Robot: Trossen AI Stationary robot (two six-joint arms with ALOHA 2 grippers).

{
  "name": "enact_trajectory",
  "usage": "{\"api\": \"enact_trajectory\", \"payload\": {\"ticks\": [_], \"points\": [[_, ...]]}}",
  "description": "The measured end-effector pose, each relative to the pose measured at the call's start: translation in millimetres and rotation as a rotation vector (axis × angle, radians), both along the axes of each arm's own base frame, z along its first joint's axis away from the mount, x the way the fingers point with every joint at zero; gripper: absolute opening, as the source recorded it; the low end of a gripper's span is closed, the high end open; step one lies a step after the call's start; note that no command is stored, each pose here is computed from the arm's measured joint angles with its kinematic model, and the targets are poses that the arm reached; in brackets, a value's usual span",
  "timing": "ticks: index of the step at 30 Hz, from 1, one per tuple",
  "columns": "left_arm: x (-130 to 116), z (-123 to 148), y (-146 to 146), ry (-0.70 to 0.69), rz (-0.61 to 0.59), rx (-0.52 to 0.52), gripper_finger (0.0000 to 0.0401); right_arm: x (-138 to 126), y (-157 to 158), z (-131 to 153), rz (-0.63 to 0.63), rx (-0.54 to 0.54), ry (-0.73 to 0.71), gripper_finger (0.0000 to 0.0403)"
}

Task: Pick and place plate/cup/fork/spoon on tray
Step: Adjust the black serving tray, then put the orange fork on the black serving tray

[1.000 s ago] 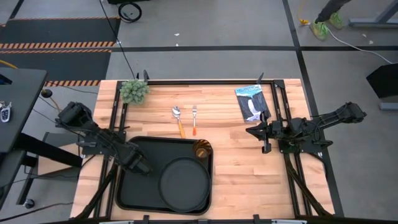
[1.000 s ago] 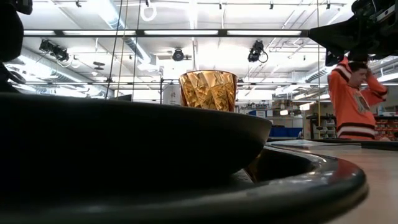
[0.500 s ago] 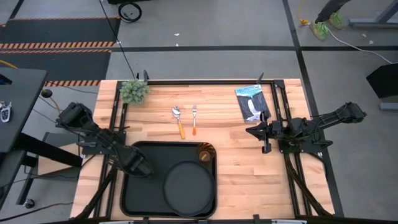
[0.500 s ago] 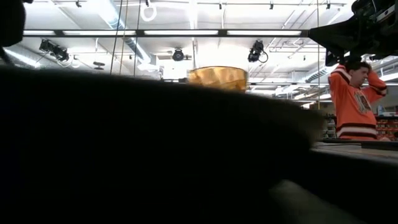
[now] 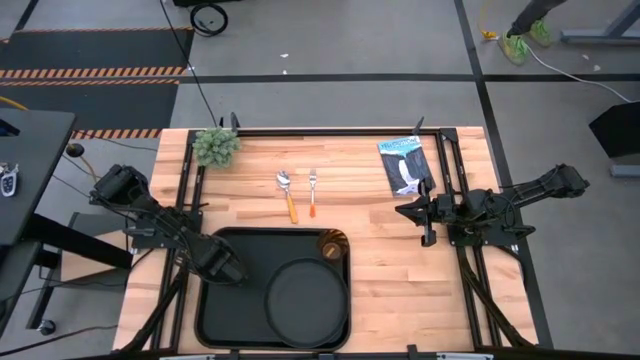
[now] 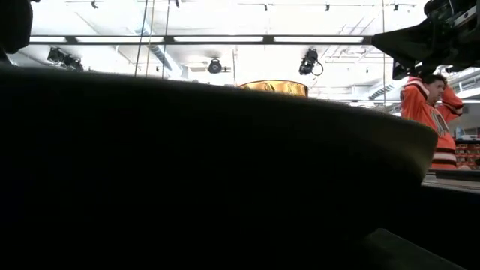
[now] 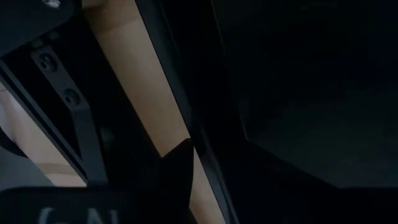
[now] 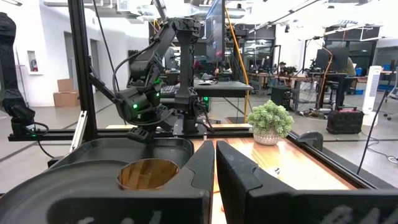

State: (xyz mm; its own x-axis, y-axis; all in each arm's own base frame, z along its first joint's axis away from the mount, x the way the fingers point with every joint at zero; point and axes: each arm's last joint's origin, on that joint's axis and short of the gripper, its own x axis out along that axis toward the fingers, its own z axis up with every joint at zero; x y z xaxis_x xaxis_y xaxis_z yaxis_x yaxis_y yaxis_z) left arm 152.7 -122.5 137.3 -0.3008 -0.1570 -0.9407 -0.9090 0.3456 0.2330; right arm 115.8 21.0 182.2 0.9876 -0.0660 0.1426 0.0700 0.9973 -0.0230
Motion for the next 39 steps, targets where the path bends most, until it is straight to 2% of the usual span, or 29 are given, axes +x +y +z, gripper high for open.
{"api": "enact_trajectory", "payload": {"ticks": [16,22,31,34,39], "points": [[8,1,3,-0.043,0.005,-0.021,0.0133,0,0,0,0.000,0.000,0.000,0.0023],[20,14,0,-0.110,-0.025,0.003,0.0132,0,0,0,0.001,0.000,0.000,0.0023],[22,19,-1,-0.120,-0.057,0.008,0.0132,0,0,0,0.000,0.000,0.000,0.0023],[26,27,-1,-0.136,-0.074,0.037,0.0132,0,0,0,0.000,0.000,0.000,0.0023],[44,48,-1,-0.266,-0.138,0.108,0.0132,0,0,0,0.001,0.000,0.000,0.0023]]}}
